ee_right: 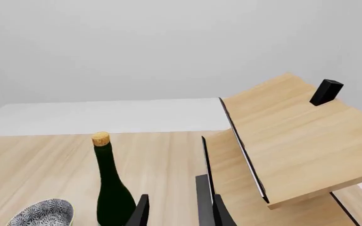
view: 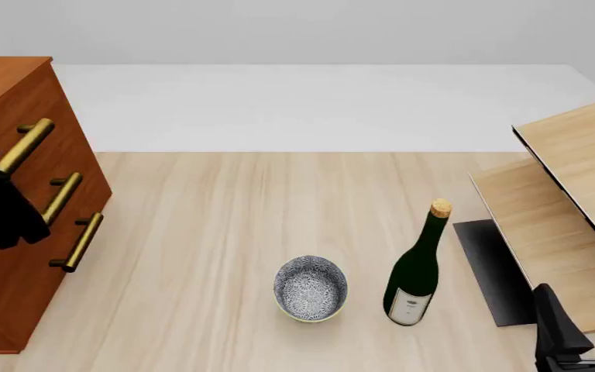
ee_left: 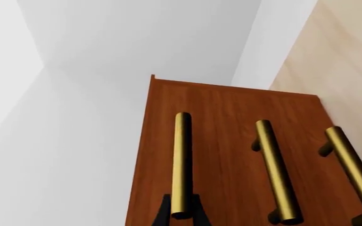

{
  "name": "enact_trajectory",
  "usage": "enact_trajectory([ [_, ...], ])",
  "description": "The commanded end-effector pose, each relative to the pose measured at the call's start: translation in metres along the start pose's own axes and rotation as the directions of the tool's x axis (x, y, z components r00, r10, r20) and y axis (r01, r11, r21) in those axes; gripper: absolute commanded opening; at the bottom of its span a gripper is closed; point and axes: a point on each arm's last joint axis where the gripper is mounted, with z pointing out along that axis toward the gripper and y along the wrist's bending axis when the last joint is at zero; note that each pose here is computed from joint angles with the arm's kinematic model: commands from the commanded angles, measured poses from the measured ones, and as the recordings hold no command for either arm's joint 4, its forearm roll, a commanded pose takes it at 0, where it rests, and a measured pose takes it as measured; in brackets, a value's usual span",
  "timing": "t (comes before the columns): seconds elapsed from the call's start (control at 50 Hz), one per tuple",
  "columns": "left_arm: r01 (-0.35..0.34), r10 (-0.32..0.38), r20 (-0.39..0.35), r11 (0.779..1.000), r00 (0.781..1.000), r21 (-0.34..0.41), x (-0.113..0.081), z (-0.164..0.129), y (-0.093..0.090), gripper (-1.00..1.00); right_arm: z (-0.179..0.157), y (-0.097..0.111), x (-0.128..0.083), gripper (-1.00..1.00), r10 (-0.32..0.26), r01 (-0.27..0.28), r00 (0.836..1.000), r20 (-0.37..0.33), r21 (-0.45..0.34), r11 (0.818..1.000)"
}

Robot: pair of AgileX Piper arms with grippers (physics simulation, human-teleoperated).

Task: Close the bottom drawer of the cabinet and open the top drawer.

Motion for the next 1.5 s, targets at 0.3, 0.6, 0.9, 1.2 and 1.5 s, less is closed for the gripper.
enact_trajectory([
  [0.3,-0.014,0.014,-0.004,1.000,1.000,-0.006,0.000,0.000,-0.001,-1.00,0.000,0.000,0.000,1.00,0.003,-0.003,1.000,0.000,0.002,1.000],
  [0.6,-0.030,0.031,0.047,0.999,0.998,-0.017,-0.012,-0.004,0.001,-1.00,0.000,0.000,0.000,1.00,0.009,-0.009,1.000,0.000,0.005,1.000],
  [0.9,-0.038,0.040,0.100,0.999,0.994,-0.022,-0.024,-0.010,0.000,-1.00,0.000,0.000,0.000,1.00,0.014,-0.014,1.000,0.001,0.007,1.000],
  [1.2,-0.039,0.043,0.157,0.999,0.987,-0.030,-0.037,-0.015,0.003,-1.00,0.000,0.000,0.000,1.00,0.017,-0.017,1.000,0.002,0.007,1.000],
  [1.5,-0.038,0.042,0.212,0.999,0.976,-0.023,-0.049,-0.017,0.002,-1.00,0.000,-0.001,-0.001,1.00,0.020,-0.020,1.000,0.003,0.011,1.000],
])
